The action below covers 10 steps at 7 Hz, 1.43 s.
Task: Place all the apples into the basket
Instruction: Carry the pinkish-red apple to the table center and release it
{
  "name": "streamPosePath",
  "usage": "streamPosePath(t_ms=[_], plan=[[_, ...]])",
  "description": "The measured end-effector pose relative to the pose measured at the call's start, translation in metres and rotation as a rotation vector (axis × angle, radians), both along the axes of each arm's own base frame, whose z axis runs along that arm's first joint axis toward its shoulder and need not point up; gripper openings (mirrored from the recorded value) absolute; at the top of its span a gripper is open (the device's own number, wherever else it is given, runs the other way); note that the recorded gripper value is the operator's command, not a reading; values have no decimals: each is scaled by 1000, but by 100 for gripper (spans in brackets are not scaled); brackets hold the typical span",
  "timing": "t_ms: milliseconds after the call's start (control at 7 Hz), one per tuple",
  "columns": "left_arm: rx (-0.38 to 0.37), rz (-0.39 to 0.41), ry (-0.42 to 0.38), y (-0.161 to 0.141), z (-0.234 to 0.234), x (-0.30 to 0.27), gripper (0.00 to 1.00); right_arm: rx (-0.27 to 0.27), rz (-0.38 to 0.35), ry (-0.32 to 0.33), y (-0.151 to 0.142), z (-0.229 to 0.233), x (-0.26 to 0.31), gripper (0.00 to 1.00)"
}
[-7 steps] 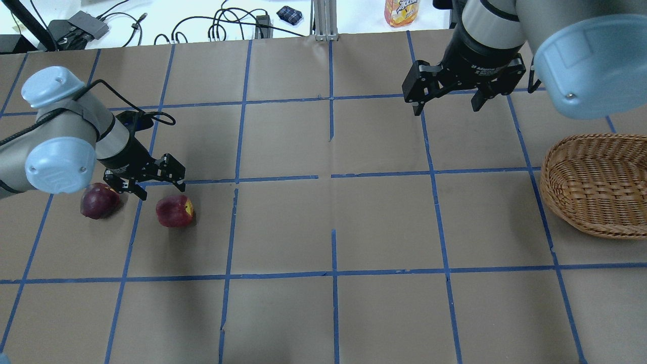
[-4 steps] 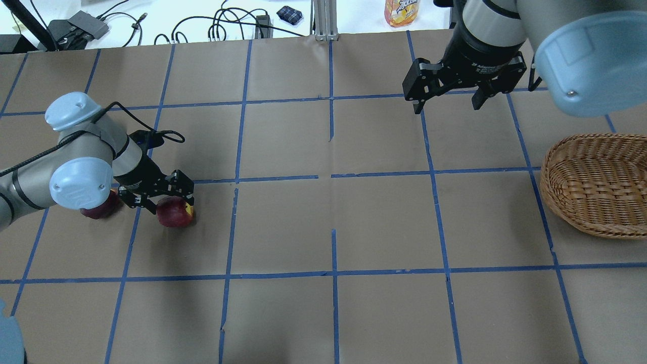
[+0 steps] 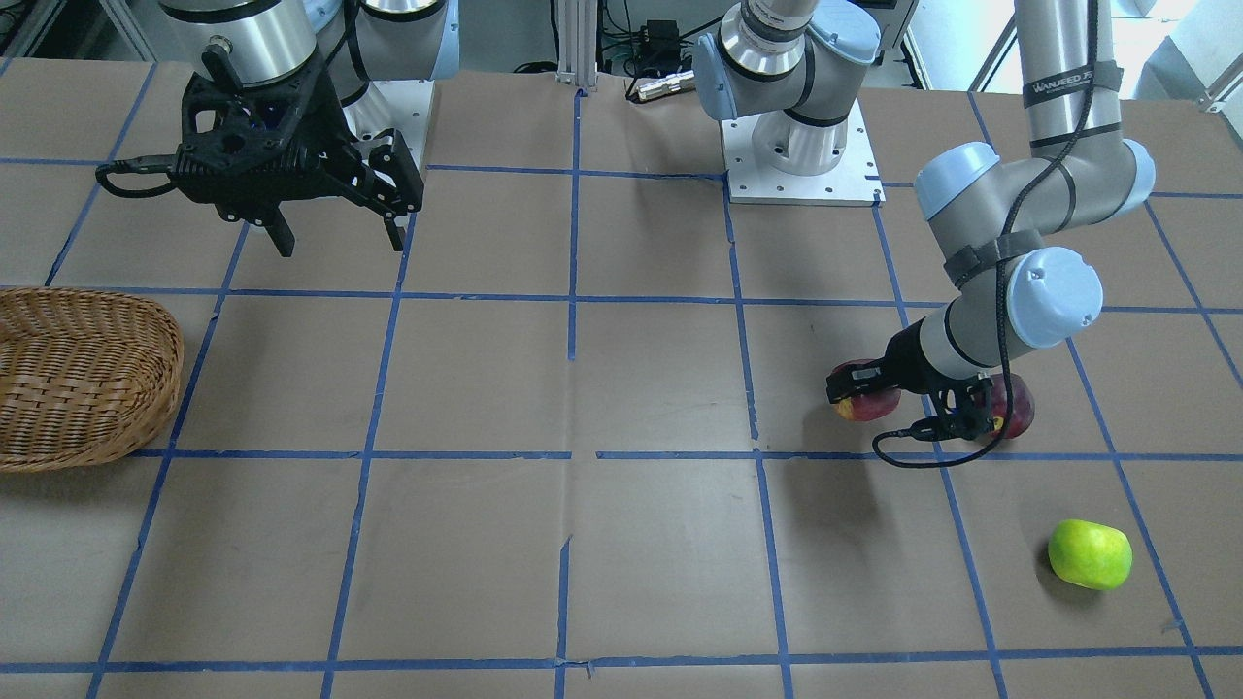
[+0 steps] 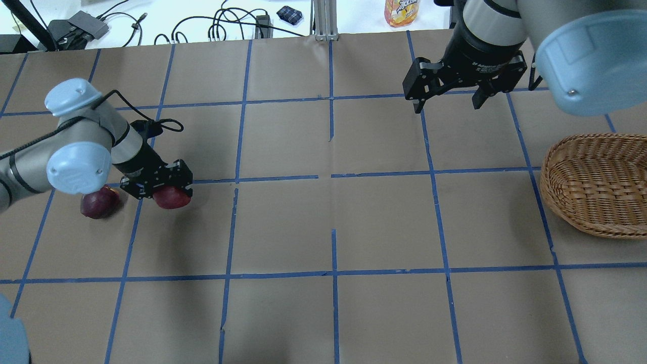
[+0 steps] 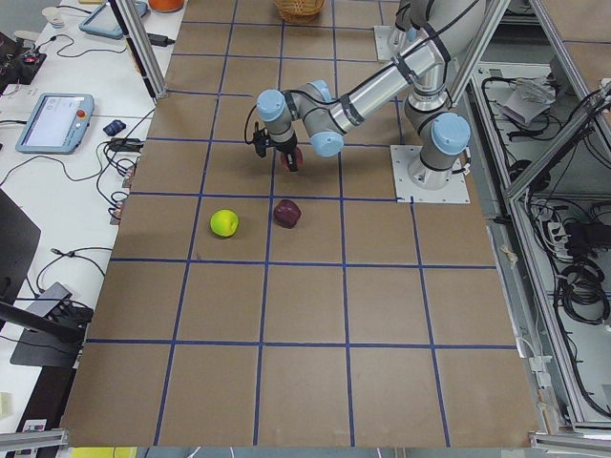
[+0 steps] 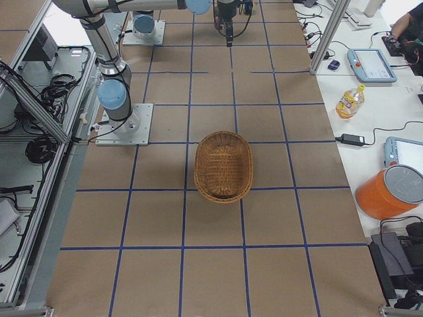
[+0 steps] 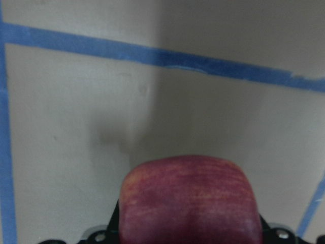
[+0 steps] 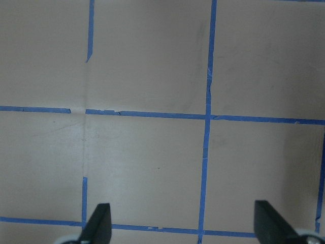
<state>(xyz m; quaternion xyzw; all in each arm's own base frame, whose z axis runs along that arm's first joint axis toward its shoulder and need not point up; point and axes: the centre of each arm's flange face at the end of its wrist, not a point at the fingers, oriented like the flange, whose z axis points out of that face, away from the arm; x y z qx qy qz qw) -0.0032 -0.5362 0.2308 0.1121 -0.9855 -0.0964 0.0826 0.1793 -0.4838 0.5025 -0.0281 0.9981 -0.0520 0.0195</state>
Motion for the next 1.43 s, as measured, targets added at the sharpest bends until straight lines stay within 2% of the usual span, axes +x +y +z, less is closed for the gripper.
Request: streamPosePath(t_ms=[286, 571, 714, 857, 1000, 1143, 1286, 1429], plan=[[-25, 38, 36, -39, 43, -114, 0, 0, -1, 3, 0, 0, 0, 100], [-133, 38, 41, -51, 31, -231, 0, 0, 0, 0, 0, 0, 0, 100], [-166, 10, 50, -44, 14, -275, 56, 1, 0, -1, 0, 0, 0, 100], [-164, -21, 49, -30, -4, -307, 100, 1, 0, -1, 0, 0, 0, 100], [-167, -42, 39, -21, -20, -321, 100, 0, 0, -2, 0, 0, 0, 100], [-204, -52, 34, -22, -23, -326, 100, 0, 0, -1, 0, 0, 0, 100], [-258, -45, 42, -34, -9, -317, 100, 1, 0, 0, 1, 0, 0, 100], [-311, -5, 54, -50, 19, -285, 100, 2, 0, -2, 1, -1, 1, 100]])
